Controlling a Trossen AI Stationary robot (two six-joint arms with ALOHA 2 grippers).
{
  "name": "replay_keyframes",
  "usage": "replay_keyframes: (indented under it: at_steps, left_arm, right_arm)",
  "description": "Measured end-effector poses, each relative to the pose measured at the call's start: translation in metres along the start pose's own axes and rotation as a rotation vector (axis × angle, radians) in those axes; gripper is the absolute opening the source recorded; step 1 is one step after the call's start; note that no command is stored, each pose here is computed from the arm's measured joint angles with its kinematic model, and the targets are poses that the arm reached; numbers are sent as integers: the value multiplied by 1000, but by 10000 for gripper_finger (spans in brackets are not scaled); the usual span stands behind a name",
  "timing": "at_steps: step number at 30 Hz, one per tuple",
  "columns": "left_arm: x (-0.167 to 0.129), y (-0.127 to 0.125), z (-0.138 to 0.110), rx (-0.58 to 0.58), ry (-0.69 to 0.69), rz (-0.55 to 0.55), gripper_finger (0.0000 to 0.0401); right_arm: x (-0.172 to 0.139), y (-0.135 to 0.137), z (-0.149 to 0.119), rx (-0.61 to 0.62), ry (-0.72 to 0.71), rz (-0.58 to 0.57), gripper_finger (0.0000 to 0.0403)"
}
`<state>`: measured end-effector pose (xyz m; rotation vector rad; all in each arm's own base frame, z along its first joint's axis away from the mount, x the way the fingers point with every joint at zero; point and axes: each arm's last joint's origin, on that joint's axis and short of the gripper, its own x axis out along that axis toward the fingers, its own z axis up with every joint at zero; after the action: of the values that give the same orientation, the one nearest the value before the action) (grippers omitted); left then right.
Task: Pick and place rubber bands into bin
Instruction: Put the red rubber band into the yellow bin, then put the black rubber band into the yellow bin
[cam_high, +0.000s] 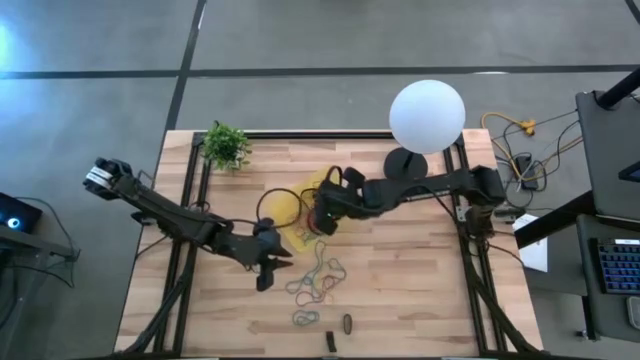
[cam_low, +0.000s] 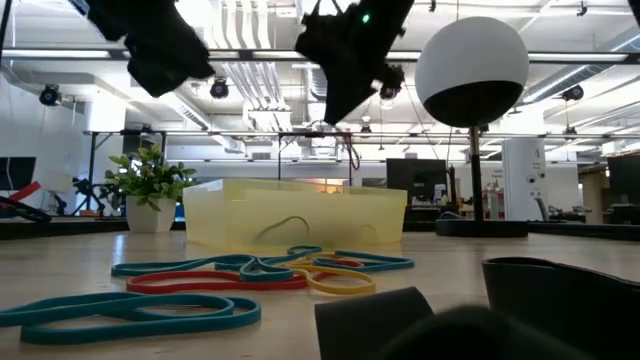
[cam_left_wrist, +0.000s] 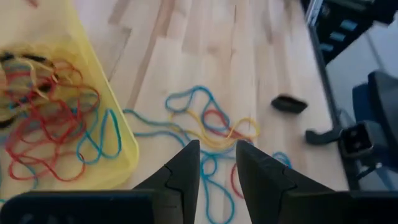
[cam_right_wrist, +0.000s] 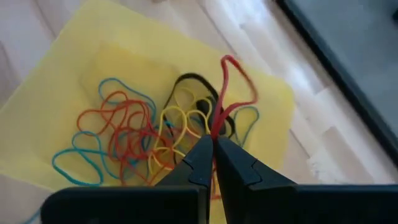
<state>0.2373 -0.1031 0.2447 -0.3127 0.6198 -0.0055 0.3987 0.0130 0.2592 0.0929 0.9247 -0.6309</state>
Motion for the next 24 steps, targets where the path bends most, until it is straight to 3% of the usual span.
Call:
replay_keyframes:
  at_steps: [11, 20, 24]
  left_arm:
    - [-37, 1, 9, -18, -129, 8, 89]
    - [-37, 3, 7, -12, -116, 20, 89]
    - [-37, 3, 7, -10, -116, 21, 89]
  right_arm:
    - [42, -13, 3, 42, 116, 81, 15]
    - [39, -12, 7, 32, 81, 114, 103]
    - [34, -5, 5, -20, 125, 256, 133]
